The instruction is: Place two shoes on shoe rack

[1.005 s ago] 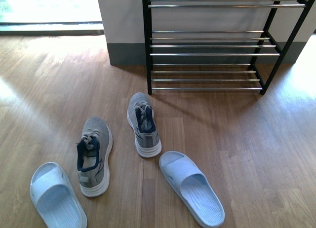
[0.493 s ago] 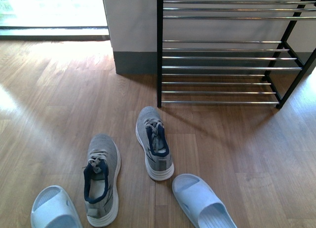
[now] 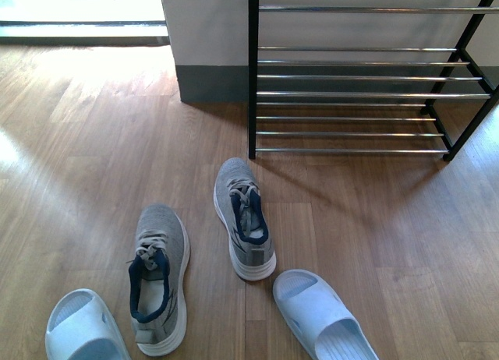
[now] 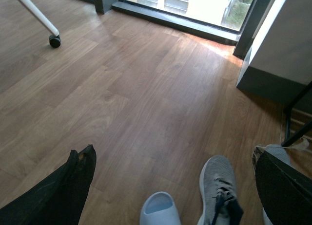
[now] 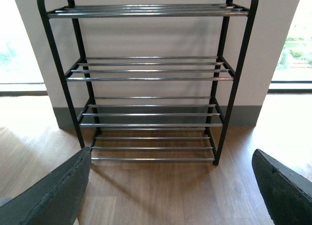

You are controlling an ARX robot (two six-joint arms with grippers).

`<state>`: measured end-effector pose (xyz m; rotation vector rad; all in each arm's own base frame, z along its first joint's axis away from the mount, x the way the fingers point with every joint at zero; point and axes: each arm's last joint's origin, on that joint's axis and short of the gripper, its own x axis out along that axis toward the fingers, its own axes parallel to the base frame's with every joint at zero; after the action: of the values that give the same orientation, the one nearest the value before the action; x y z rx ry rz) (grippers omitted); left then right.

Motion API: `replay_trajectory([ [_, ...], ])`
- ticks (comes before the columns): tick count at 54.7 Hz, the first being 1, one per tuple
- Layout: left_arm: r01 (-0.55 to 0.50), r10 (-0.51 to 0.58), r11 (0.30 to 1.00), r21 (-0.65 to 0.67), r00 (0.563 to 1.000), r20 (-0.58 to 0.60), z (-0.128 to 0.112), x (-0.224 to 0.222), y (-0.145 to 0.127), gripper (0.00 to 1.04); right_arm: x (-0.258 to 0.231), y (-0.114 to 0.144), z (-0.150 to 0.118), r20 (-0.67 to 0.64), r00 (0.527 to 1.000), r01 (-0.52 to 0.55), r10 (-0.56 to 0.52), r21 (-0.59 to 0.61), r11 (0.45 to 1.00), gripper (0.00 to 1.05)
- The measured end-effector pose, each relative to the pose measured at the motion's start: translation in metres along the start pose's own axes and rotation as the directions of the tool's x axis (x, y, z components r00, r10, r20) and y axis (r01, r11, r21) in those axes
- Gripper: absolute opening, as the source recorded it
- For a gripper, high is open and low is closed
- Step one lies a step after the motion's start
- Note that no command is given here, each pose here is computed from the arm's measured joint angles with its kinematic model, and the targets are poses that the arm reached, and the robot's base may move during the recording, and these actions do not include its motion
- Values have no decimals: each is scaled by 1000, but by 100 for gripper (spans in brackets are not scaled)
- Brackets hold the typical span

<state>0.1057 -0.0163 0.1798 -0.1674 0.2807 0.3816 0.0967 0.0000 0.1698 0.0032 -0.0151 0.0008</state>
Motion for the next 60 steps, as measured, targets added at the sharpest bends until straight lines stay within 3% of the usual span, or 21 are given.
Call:
replay_trajectory([
  [6,56,-66,988,-142,996,-61,23,25,-33,95,0,0,0,0,1000,0,0,0,1000,96],
  [12,48,-75,993,-112,967,-243,12,83,-55,95,0,0,0,0,1000,0,0,0,1000,96],
  [18,42,-46,999,-18,911,-410,-17,127,-71,95,0,0,0,0,1000,0,0,0,1000,96],
  [20,63,-48,998,15,874,-483,-32,140,-77,95,0,0,0,0,1000,0,0,0,1000,96],
  [31,150,-5,976,156,737,-675,-89,188,-99,95,0,0,0,0,1000,0,0,0,1000,96],
  [35,173,-5,972,160,693,-721,-107,200,-104,95,0,0,0,0,1000,0,0,0,1000,96],
  [39,229,-26,963,139,597,-802,-133,218,-112,95,0,0,0,0,1000,0,0,0,1000,96],
  [46,243,7,958,149,504,-863,-169,241,-119,95,0,0,0,0,1000,0,0,0,1000,96],
  [60,243,73,948,205,461,-885,-202,263,-122,95,0,0,0,0,1000,0,0,0,1000,96],
])
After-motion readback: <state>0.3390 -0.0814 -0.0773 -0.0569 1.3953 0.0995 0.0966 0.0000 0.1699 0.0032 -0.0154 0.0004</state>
